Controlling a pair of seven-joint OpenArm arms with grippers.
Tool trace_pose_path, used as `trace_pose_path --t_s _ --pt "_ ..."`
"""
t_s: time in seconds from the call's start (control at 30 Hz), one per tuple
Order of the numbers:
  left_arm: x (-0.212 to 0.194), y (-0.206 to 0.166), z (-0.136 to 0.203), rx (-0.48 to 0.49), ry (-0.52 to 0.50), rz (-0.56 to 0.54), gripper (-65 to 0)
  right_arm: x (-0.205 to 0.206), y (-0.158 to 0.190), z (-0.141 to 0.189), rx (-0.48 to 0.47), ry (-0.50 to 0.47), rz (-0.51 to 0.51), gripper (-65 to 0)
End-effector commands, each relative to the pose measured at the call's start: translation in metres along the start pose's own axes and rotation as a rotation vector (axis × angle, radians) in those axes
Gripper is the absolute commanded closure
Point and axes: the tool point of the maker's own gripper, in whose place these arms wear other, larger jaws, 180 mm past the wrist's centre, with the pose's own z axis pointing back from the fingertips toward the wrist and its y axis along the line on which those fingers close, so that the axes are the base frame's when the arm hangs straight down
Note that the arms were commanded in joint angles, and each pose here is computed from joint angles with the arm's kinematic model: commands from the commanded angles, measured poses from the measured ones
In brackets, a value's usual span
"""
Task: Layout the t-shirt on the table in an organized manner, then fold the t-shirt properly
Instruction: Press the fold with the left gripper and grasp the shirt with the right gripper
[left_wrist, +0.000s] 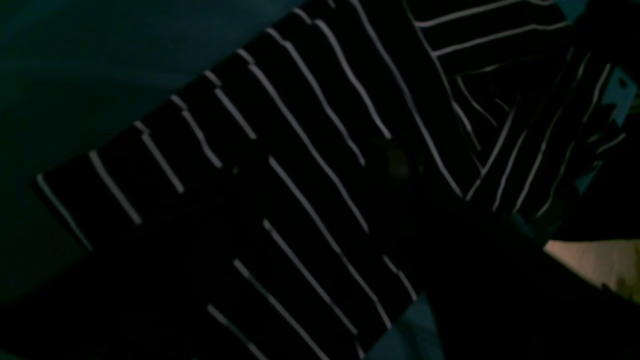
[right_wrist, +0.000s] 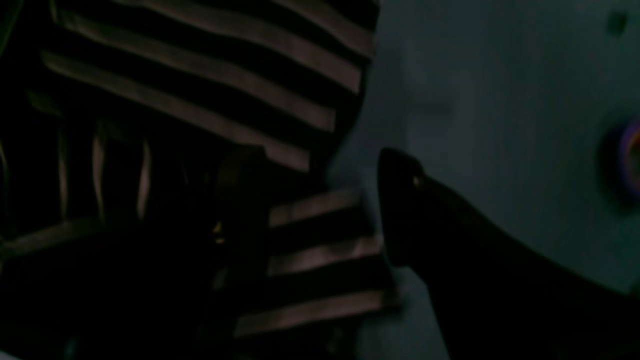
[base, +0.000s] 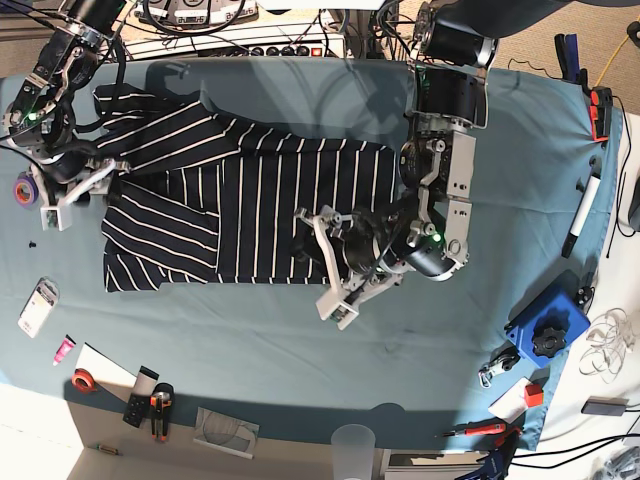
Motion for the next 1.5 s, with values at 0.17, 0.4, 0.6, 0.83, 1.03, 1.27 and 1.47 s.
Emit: trace_pose_path --t_s 0.17,0.4,0.6,0.83,1.03,1.27,1.47 --pt "0.012 -0.006 0.002 -0.018 -0.050 -0.009 -31.3 0.051 -0.033 0.034 -0.031 -0.290 -0.077 -34.7" --pt "0.013 -0.006 0.002 -0.019 -0.052 -0.010 -31.3 0.013 -0.042 0.019 0.060 -0.189 -0.173 -34.7" --pt "0.013 -0.006 0.002 -0.018 -0.051 -0.010 -31.3 -0.030 -0.026 -0.018 0.262 -0.126 -0.365 -34.7" --pt "0.013 -0.006 0.002 -0.019 -0.053 -0.010 -31.3 -0.014 -0.012 -0.019 0.390 -0.212 -0.410 -34.7" --pt "0.013 -0.006 0.002 -0.018 -0.052 -0.009 -31.3 0.021 -0.006 -0.020 0.421 -0.280 -0.395 -34.7" --pt "0.013 -0.006 0.002 -0.016 -0.051 -0.010 -31.3 0.014 0.020 -0.054 0.365 -0.151 -0.382 -34.7" --pt "0.012 -0.006 0.002 -0.016 -0.049 -0.010 -31.3 0.006 0.054 -0.077 0.361 -0.047 -0.336 -34.7"
